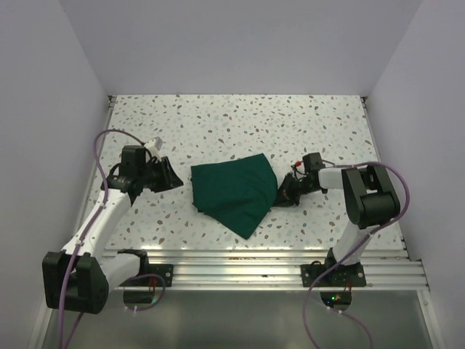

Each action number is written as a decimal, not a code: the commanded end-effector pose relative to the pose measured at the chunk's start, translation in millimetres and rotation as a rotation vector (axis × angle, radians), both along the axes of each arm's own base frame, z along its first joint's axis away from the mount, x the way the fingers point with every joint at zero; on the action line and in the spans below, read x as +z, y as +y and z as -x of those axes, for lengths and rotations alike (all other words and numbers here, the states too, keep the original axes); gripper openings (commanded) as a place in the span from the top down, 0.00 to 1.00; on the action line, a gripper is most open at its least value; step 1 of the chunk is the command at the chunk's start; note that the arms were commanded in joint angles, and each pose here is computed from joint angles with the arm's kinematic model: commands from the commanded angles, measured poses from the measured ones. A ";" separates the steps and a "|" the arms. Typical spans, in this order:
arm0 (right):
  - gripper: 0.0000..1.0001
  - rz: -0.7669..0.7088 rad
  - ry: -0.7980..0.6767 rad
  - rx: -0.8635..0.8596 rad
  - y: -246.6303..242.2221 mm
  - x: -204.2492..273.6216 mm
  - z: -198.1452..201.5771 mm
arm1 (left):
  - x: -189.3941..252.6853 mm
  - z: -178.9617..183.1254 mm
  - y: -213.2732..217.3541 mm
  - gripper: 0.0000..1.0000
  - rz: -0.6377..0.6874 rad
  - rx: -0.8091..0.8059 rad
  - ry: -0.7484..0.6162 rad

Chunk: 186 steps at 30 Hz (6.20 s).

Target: Prepare the surgical pack

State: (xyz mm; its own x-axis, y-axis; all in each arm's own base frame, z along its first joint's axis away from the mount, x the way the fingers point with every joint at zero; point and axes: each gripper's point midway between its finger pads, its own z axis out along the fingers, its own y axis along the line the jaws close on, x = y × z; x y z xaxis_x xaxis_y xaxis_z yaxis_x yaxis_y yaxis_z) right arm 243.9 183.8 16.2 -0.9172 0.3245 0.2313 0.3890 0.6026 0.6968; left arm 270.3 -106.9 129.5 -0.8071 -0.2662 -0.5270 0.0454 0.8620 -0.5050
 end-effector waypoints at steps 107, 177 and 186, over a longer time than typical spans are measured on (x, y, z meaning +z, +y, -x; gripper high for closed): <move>0.93 -0.229 -0.344 -0.082 134.9 57.1 -157.3 | -7.2 -15.1 -184.7 1.00 -0.654 -0.580 -0.003; 0.87 -0.080 -0.324 0.145 96.1 56.1 -82.2 | -65.3 -79.2 -134.0 0.74 -0.986 -0.504 0.037; 0.91 -0.173 -0.386 0.147 131.9 82.6 -92.9 | -33.8 -77.3 -141.4 1.00 -0.915 -0.508 0.012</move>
